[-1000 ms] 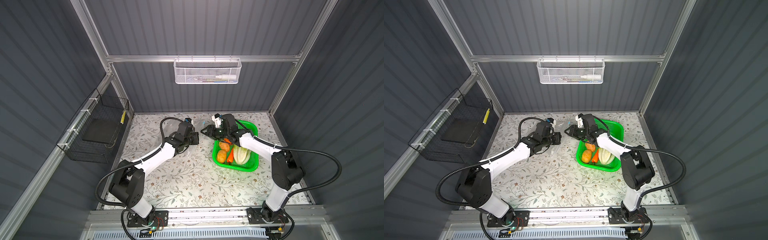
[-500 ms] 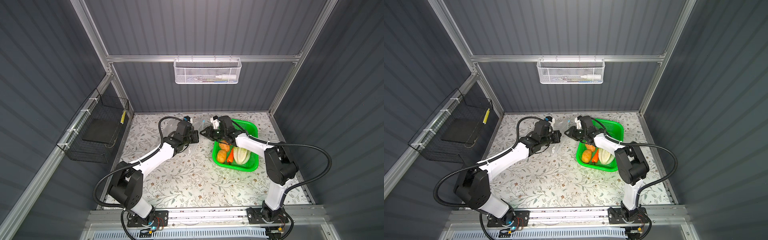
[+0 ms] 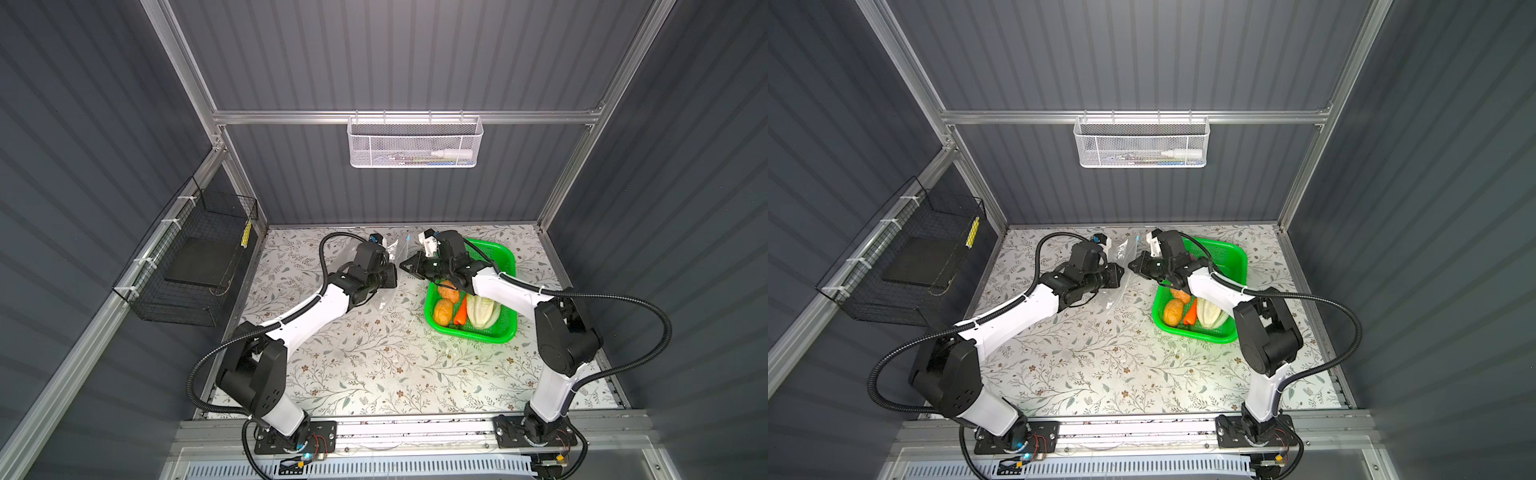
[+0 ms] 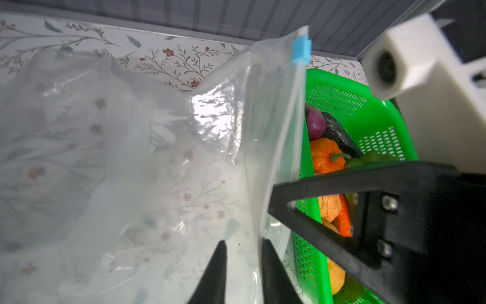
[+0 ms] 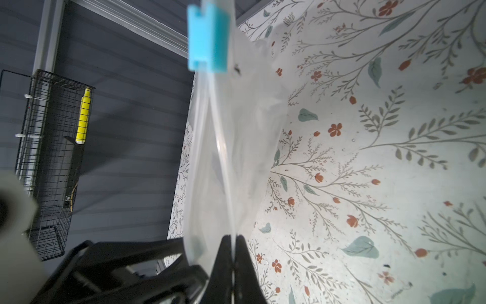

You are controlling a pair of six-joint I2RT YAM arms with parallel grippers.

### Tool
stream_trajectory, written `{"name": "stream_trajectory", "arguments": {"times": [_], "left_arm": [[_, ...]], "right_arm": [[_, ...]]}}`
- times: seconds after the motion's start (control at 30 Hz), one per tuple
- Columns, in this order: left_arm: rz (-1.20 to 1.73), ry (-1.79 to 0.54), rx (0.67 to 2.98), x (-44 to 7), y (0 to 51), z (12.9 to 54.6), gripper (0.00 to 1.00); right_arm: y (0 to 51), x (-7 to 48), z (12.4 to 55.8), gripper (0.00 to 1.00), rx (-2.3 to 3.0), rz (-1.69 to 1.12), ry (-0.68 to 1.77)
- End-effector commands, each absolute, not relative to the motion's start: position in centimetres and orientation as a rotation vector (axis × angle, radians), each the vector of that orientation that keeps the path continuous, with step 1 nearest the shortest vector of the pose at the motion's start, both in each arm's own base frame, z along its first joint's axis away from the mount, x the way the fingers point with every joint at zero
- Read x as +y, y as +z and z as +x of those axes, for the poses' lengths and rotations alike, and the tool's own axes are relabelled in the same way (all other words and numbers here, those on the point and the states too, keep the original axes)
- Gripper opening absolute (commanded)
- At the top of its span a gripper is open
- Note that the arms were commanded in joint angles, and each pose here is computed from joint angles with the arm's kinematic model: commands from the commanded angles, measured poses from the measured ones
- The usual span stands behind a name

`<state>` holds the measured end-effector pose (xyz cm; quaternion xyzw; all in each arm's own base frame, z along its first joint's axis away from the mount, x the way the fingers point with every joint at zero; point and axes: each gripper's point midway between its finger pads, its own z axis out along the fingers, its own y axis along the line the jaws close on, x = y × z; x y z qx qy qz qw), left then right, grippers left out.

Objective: Place the food in the zip-top bag and seal the zipper

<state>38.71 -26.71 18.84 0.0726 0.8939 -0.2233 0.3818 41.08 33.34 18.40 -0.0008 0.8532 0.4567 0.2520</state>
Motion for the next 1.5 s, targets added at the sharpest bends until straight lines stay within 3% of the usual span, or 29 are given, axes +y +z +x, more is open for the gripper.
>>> {"name": "stream_trajectory", "arguments": {"times": [0.0,0.07,0.27,0.6,0.83,1.17,1.33,1.47], "left_arm": [[0.248,-0.504,2.293,-26.6,19.0,38.9,0.35],[0.257,-0.512,2.288,-26.8,19.3,38.9,0.48],[0.27,-0.588,2.267,-27.5,20.5,38.5,0.63],[0.347,-0.521,2.311,-27.7,19.0,38.3,0.57],[0.448,-0.518,2.316,-28.8,19.0,37.5,0.68],[0.47,-0.279,2.333,-27.1,18.6,38.5,0.37],[0.487,-0.2,2.329,-27.0,18.7,38.5,0.34],[0.462,-0.204,2.309,-26.9,19.4,38.8,0.03]], "right_arm": [[18.4,33.4,40.3,0.0,2.354,0.004,1.225],[18.3,33.5,40.3,0.0,2.366,0.011,1.217],[17.4,33.6,40.6,0.0,2.399,0.041,1.192],[18.9,34.1,40.3,0.0,2.375,0.015,1.249],[18.9,34.4,40.3,0.0,2.388,0.015,1.268],[19.3,34.0,40.1,0.0,2.396,0.019,1.24],[19.1,33.9,40.2,0.0,2.399,0.016,1.232],[18.5,33.9,40.1,0.0,2.418,0.001,1.214]]}}
